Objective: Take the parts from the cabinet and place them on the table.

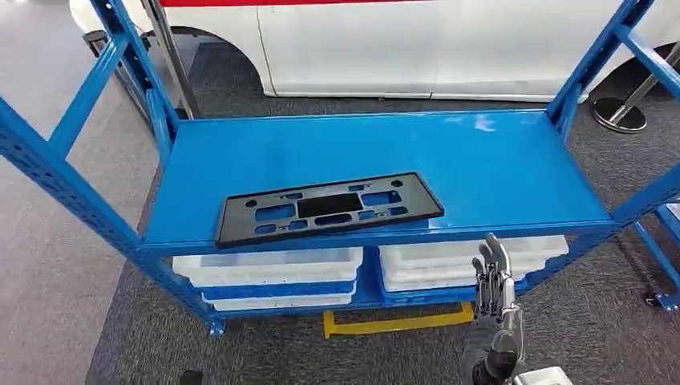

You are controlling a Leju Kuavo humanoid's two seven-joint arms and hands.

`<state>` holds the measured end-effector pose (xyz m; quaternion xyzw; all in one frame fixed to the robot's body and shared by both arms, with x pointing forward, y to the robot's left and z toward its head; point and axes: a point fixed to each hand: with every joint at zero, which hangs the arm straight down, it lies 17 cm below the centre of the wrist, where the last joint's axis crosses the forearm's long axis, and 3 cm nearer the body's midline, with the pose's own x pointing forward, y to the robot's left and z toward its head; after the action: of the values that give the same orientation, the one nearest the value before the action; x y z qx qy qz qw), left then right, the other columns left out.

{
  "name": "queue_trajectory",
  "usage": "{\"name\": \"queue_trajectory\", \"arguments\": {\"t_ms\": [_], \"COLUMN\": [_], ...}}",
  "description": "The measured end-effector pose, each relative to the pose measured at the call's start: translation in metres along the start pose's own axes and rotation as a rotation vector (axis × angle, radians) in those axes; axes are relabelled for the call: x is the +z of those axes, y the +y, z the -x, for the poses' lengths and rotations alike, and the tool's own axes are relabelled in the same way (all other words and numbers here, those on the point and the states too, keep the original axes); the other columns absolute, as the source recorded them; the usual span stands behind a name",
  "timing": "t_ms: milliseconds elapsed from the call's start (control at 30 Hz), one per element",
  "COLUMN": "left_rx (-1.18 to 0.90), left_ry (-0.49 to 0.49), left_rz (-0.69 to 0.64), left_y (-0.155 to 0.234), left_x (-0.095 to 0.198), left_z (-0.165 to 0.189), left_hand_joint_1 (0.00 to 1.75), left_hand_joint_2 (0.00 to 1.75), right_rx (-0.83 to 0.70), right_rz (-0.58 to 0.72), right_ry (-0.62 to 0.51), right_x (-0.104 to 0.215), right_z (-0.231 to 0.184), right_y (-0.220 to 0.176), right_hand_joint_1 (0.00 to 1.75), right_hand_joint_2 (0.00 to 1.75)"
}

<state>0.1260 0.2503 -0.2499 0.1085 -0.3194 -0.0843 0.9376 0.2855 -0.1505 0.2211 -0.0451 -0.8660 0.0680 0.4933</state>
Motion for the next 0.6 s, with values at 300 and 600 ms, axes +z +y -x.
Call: {"name": "queue_trajectory", "arguments": {"t_ms": [300,600], "left_rx": [-0.011,-0.046], "left_ry": [0.007,0.025], "left_rz": [-0.001,0.001], "left_y": [0.001,0.006], "left_x": [0.000,-0.001], "left_z": [0.002,0.007], "left_hand_joint_1": [0.00,0.00], "left_hand_joint_2": [0.00,0.00], "right_rx": [0.272,0.835], "right_rz": [-0.008,0.025], "right_ry": [0.026,-0.182], "right_x": [-0.002,-0.024], "right_z": [0.013,-0.001], "right_y": [-0.001,0.010], "right_hand_joint_1": [0.00,0.00], "right_hand_joint_2": [1.75,1.75]}}
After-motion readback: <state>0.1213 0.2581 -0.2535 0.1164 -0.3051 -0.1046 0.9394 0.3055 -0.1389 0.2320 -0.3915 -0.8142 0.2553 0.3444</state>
